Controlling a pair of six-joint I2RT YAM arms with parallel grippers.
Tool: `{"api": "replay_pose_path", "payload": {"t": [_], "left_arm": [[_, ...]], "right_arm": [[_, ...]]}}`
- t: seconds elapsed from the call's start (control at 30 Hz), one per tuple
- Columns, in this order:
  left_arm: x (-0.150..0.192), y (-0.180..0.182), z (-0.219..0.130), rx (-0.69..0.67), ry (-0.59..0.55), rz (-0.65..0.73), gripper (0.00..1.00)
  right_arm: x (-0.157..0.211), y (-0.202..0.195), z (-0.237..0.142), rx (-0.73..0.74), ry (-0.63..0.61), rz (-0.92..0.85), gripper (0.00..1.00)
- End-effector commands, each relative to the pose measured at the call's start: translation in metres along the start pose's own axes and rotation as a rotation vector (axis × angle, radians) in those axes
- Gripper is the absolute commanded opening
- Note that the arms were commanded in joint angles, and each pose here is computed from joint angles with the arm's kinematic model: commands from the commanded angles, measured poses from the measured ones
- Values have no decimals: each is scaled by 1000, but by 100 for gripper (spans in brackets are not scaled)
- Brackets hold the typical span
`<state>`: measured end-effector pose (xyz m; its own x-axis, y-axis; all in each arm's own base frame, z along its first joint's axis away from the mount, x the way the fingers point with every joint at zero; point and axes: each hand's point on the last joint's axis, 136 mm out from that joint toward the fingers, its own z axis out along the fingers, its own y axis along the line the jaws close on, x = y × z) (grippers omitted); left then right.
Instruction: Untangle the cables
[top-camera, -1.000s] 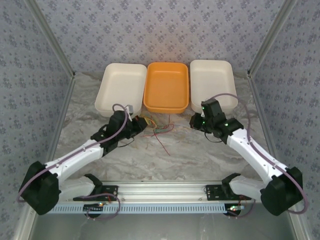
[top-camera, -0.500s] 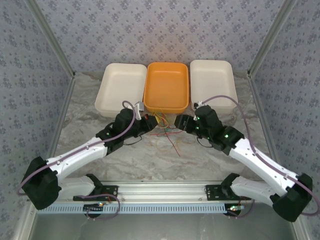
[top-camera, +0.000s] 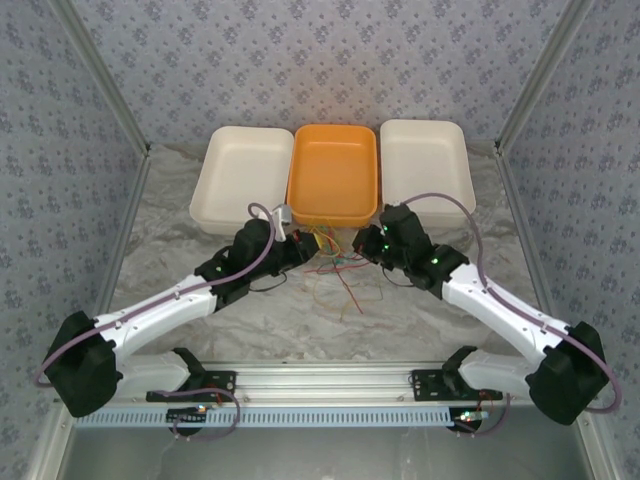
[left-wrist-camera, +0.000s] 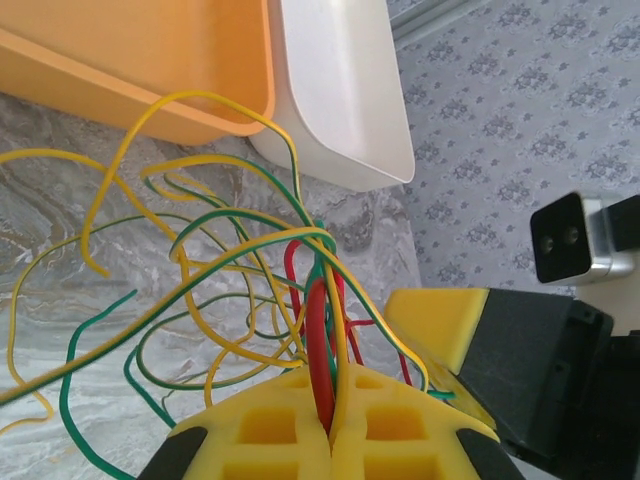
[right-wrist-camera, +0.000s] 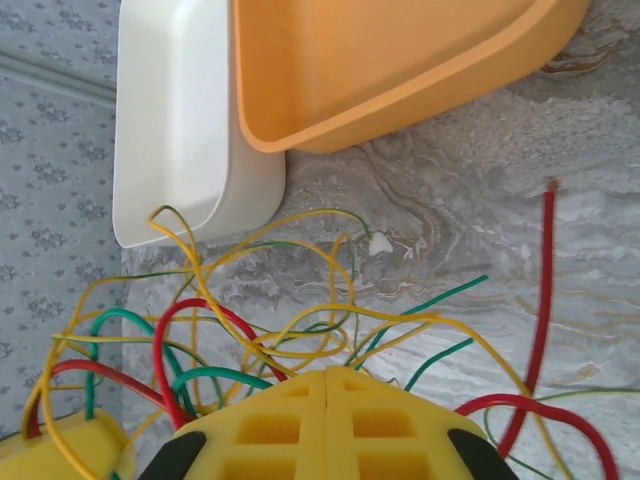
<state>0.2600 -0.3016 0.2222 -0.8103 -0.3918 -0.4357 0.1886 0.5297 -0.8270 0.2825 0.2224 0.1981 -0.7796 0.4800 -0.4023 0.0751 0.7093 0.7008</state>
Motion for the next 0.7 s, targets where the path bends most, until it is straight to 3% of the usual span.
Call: {"api": "replay_pose_path", "payload": {"t": [0.0, 0.07, 0.1, 0.2, 0.37, 0.57, 0.67], "left_arm": [[-15, -21, -9, 74, -69, 11, 0], [-17, -22, -12, 83, -83, 10, 0], [-18, -22, -12, 90, -90, 10, 0], [-18, -25, -12, 117, -99, 17, 0], [-16, -30, -10, 178, -106, 25, 0], [-11, -37, -9, 229, -96, 26, 0], [-8, -40, -10, 246, -84, 24, 0]], "right_arm": [[-9, -23, -20, 50, -51, 42, 29], [-11, -28, -32, 39, -73, 61, 53], [-12, -27, -39, 14, -87, 73, 60], [-1, -30, -49, -49, -81, 183, 71], [11, -20, -28, -256, -26, 467, 83], [5, 12, -4, -369, 8, 561, 78], [-3, 14, 3, -361, -13, 578, 52]]}}
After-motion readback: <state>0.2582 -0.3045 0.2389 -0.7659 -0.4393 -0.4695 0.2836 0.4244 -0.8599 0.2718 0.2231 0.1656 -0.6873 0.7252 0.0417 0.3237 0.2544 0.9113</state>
